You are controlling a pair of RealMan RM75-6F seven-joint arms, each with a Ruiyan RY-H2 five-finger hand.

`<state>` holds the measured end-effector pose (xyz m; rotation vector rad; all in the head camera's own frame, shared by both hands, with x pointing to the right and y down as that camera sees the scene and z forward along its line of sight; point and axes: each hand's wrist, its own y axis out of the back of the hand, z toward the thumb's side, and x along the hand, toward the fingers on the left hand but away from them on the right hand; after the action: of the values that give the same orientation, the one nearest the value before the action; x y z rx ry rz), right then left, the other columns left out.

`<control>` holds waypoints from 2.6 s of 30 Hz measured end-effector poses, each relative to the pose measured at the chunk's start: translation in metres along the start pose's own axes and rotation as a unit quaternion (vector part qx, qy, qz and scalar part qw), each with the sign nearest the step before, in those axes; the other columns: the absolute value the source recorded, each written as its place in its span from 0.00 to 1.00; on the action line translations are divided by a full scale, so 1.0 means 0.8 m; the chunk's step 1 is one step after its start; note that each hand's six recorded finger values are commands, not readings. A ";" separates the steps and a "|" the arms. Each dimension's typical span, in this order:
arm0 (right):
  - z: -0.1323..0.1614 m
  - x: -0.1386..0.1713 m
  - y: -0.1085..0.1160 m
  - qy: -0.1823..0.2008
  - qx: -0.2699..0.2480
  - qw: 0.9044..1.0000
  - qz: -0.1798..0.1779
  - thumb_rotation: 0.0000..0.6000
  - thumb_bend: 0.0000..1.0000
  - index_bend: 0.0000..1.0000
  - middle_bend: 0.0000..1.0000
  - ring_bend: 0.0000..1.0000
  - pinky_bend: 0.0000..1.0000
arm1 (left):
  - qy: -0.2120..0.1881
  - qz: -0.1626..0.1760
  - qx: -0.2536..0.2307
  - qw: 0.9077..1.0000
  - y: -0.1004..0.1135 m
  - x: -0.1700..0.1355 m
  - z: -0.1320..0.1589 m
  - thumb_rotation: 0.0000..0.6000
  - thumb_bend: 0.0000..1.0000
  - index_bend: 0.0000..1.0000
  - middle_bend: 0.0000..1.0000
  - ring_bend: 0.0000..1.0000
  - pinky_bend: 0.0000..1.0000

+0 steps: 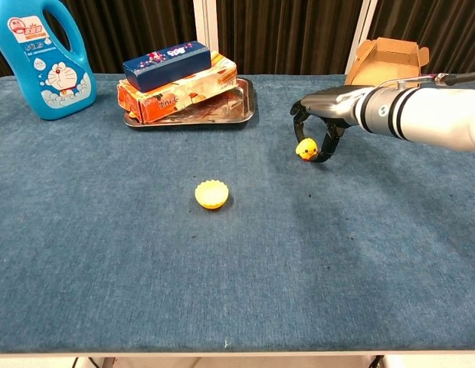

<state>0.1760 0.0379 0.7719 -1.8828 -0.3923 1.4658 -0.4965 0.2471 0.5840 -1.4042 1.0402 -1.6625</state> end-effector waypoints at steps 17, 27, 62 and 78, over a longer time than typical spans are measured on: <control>0.083 0.057 0.050 0.131 -0.009 0.990 -0.053 1.00 0.48 0.63 0.18 0.12 0.25 | -0.007 0.001 -0.001 1.000 0.000 0.004 0.005 1.00 0.00 0.04 0.03 0.00 0.00; 0.165 0.059 0.037 0.195 0.049 0.979 -0.034 1.00 0.48 0.60 0.18 0.12 0.25 | 0.001 -0.002 -0.002 1.000 -0.004 -0.001 -0.001 1.00 0.00 0.04 0.03 0.00 0.00; 0.083 0.107 0.095 0.120 0.032 0.986 -0.115 1.00 0.47 0.05 0.12 0.01 0.13 | -0.010 0.000 -0.007 1.000 -0.005 0.008 0.001 1.00 0.00 0.04 0.03 0.00 0.00; -0.153 0.334 0.026 -0.102 -0.056 0.966 -0.229 1.00 0.43 0.00 0.02 0.00 0.07 | -0.035 0.009 -0.011 0.999 -0.001 0.027 0.025 1.00 0.00 0.04 0.03 0.00 0.00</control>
<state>0.3693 0.1478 0.5790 -1.5850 -0.9584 1.3388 -0.4803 0.2251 0.5955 -1.4526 1.0313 -1.5807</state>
